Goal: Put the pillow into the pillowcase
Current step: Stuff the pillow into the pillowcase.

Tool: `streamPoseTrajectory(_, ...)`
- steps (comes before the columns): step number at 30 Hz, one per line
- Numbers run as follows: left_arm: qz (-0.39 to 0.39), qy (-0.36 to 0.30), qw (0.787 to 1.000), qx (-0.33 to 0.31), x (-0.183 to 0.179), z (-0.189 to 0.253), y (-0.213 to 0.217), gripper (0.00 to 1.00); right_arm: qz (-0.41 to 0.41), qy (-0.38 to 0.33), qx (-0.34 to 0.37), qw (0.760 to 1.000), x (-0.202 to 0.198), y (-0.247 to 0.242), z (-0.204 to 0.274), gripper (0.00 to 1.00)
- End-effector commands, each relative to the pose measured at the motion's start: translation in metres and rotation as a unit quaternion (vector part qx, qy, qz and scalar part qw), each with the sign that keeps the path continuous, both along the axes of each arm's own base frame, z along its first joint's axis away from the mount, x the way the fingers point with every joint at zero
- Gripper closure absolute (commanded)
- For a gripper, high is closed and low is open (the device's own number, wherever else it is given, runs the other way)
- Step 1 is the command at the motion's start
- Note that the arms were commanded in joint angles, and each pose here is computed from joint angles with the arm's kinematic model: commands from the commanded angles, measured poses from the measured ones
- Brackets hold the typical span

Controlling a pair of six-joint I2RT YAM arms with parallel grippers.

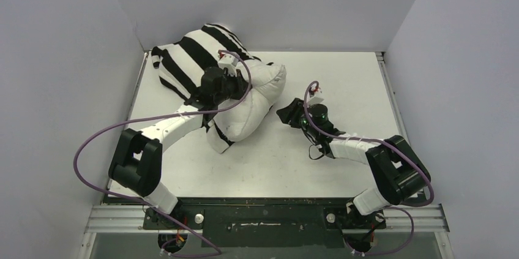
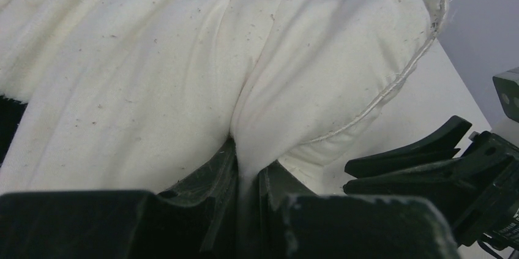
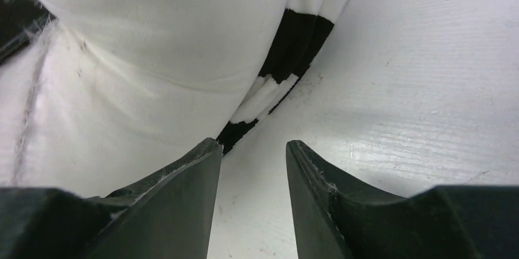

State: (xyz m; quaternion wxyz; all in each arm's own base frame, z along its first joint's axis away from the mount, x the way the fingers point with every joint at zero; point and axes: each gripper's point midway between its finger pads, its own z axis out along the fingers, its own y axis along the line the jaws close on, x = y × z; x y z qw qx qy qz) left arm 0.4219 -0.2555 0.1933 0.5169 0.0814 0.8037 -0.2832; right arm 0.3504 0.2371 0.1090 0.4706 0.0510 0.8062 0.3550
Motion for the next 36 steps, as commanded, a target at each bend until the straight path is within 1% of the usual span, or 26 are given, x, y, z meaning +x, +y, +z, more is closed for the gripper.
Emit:
streamPoseTrajectory(1, 0.066, 0.062, 0.996, 0.016, 0.013, -0.041, 0.040, 1.00, -0.058, -0.015, 0.010, 0.998, 0.027, 0.000, 0.020, 0.56)
streamPoseTrajectory(4, 0.052, 0.062, 0.997, 0.007, 0.016, -0.034, 0.033, 1.00, -0.063, -0.013, 0.035, 0.997, 0.039, 0.009, 0.012, 0.57)
streamPoseTrajectory(7, 0.037, 0.061, 0.997, 0.005, 0.017, -0.026, 0.027, 1.00, -0.037, -0.015, 0.062, 0.997, 0.058, 0.030, 0.015, 0.57)
streamPoseTrajectory(8, 0.029, 0.057, 0.998, 0.001, 0.016, -0.020, 0.025, 1.00, -0.028, -0.011, 0.077, 0.997, 0.064, 0.038, 0.016, 0.57)
streamPoseTrajectory(10, 0.000, 0.048, 0.999, -0.005, 0.012, -0.007, 0.017, 1.00, -0.007, -0.029, 0.118, 0.993, 0.072, 0.050, 0.029, 0.57)
streamPoseTrajectory(11, -0.017, 0.044, 0.999, -0.005, 0.009, 0.001, 0.013, 0.91, -0.004, -0.033, 0.133, 0.991, 0.075, 0.054, 0.033, 0.59)
streamPoseTrajectory(12, -0.034, 0.038, 0.999, -0.003, 0.004, 0.010, 0.008, 0.78, 0.000, -0.038, 0.142, 0.989, 0.076, 0.056, 0.038, 0.60)
streamPoseTrajectory(13, -0.051, 0.029, 0.998, 0.005, -0.001, 0.019, 0.005, 0.59, 0.003, -0.043, 0.147, 0.988, 0.078, 0.059, 0.043, 0.61)
streamPoseTrajectory(14, -0.062, 0.025, 0.998, 0.020, -0.007, 0.025, 0.004, 0.47, 0.004, -0.045, 0.149, 0.988, 0.079, 0.059, 0.046, 0.62)
streamPoseTrajectory(15, -0.065, 0.014, 0.997, 0.042, -0.011, 0.032, 0.006, 0.41, 0.003, -0.048, 0.151, 0.987, 0.079, 0.059, 0.049, 0.63)
streamPoseTrajectory(17, -0.066, -0.007, 0.993, 0.094, -0.020, 0.041, 0.009, 0.33, 0.003, -0.057, 0.158, 0.986, 0.078, 0.059, 0.056, 0.64)
streamPoseTrajectory(19, -0.060, -0.022, 0.986, 0.151, -0.028, 0.043, 0.009, 0.29, 0.001, -0.061, 0.161, 0.985, 0.078, 0.058, 0.060, 0.64)
streamPoseTrajectory(21, -0.051, -0.035, 0.975, 0.215, -0.033, 0.039, 0.008, 0.25, 0.000, -0.062, 0.165, 0.984, 0.078, 0.058, 0.061, 0.64)
streamPoseTrajectory(23, -0.045, -0.033, 0.958, 0.281, -0.035, 0.027, 0.008, 0.21, 0.001, -0.063, 0.169, 0.984, 0.078, 0.059, 0.063, 0.64)
streamPoseTrajectory(25, -0.040, -0.013, 0.947, 0.318, -0.036, 0.013, 0.005, 0.16, 0.002, -0.062, 0.170, 0.984, 0.079, 0.060, 0.063, 0.64)
streamPoseTrajectory(27, -0.055, -0.006, 0.939, 0.339, -0.040, 0.001, -0.006, 0.10, 0.003, -0.062, 0.172, 0.983, 0.080, 0.061, 0.065, 0.64)
streamPoseTrajectory(29, -0.065, -0.014, 0.930, 0.361, -0.044, -0.011, -0.017, 0.09, 0.004, -0.063, 0.176, 0.982, 0.081, 0.062, 0.069, 0.64)
streamPoseTrajectory(30, -0.065, -0.018, 0.925, 0.374, -0.043, -0.017, -0.020, 0.10, 0.004, -0.066, 0.177, 0.982, 0.081, 0.062, 0.072, 0.64)
streamPoseTrajectory(31, -0.058, -0.025, 0.918, 0.391, -0.040, -0.022, -0.020, 0.17, 0.005, -0.067, 0.179, 0.982, 0.081, 0.062, 0.074, 0.64)
streamPoseTrajectory(32, -0.047, -0.028, 0.913, 0.405, -0.036, -0.025, -0.019, 0.37, 0.006, -0.070, 0.178, 0.981, 0.081, 0.061, 0.077, 0.64)
streamPoseTrajectory(33, -0.032, -0.026, 0.909, 0.415, -0.032, -0.024, -0.016, 0.63, 0.006, -0.071, 0.179, 0.981, 0.080, 0.061, 0.080, 0.64)
streamPoseTrajectory(34, -0.011, -0.028, 0.911, 0.411, -0.025, -0.012, -0.017, 0.86, 0.007, -0.075, 0.179, 0.981, 0.078, 0.059, 0.084, 0.62)
streamPoseTrajectory(35, 0.005, -0.029, 0.915, 0.403, -0.021, 0.002, -0.016, 1.00, 0.004, -0.075, 0.174, 0.982, 0.076, 0.055, 0.083, 0.61)
streamPoseTrajectory(36, 0.018, -0.034, 0.925, 0.379, -0.016, 0.022, -0.018, 1.00, 0.000, -0.070, 0.165, 0.984, 0.073, 0.052, 0.080, 0.60)
